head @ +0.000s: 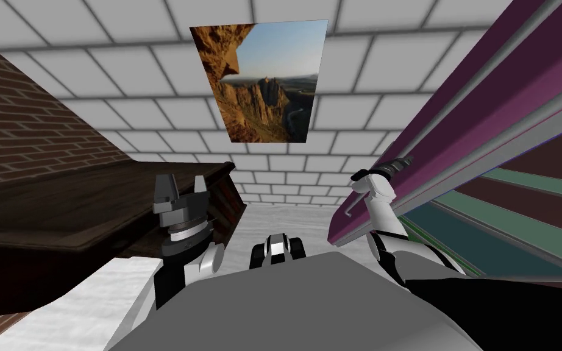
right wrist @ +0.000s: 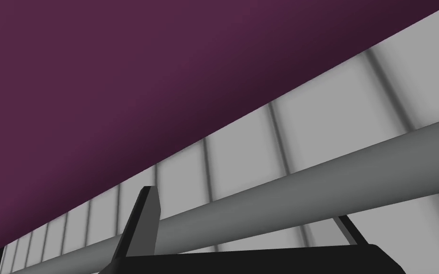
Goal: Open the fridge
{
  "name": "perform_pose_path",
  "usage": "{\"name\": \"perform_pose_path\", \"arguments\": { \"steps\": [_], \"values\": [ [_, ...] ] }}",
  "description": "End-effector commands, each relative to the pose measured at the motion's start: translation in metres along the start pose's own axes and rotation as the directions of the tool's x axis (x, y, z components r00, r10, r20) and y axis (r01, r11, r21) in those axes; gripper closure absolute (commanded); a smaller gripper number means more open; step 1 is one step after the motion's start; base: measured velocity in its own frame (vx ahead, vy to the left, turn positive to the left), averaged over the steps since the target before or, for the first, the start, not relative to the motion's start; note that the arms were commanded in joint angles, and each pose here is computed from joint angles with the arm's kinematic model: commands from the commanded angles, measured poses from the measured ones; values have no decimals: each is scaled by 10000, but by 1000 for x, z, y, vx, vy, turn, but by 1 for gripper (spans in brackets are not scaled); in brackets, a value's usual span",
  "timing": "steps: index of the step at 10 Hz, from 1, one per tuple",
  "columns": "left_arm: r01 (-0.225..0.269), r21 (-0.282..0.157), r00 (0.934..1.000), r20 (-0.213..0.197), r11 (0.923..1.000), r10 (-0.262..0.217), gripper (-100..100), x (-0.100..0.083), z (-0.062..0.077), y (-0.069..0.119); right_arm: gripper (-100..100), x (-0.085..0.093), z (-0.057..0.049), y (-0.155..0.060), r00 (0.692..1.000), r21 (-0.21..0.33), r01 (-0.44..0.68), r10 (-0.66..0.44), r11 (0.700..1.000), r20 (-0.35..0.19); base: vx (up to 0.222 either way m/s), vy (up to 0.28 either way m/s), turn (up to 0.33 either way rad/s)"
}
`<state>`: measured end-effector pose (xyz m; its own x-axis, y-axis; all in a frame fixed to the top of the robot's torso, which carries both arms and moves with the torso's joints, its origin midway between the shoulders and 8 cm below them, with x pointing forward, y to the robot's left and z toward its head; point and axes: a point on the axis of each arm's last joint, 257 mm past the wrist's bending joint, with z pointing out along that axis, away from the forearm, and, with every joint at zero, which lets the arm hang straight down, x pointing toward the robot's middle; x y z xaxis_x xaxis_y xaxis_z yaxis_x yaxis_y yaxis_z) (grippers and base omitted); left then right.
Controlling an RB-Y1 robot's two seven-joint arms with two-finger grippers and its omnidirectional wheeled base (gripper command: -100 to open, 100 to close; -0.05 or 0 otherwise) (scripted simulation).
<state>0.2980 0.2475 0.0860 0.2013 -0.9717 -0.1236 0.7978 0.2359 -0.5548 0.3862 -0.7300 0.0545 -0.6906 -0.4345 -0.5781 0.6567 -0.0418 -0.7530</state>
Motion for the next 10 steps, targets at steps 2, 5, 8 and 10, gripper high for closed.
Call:
{"name": "perform_pose_path", "arguments": {
  "steps": [2, 5, 8, 10],
  "values": [
    [0, 1, 10000, 0, 10000, 0, 0, 0, 0, 0, 100, 15, 2, -15, 9982, 454, 307, -282, 9985, -531, 223, 52, 24],
    [0, 1, 10000, 0, 10000, 0, 0, 0, 0, 0, 100, 35, 1, -31, 9913, 920, 665, -553, 9935, -1191, 226, 42, 21],
    [-1, 1, 10000, 0, 10000, 1, 0, 0, 0, 0, 100, 54, -2, -47, 9793, 1356, 1041, -778, 9853, -1867, 290, 53, 12],
    [-1, 0, 10000, -1, 10000, 1, 0, 0, 0, 0, -100, 51, -2, -54, 9764, 1403, 1021, -723, 9848, -2033, 223, 55, 51]
  ]
}}
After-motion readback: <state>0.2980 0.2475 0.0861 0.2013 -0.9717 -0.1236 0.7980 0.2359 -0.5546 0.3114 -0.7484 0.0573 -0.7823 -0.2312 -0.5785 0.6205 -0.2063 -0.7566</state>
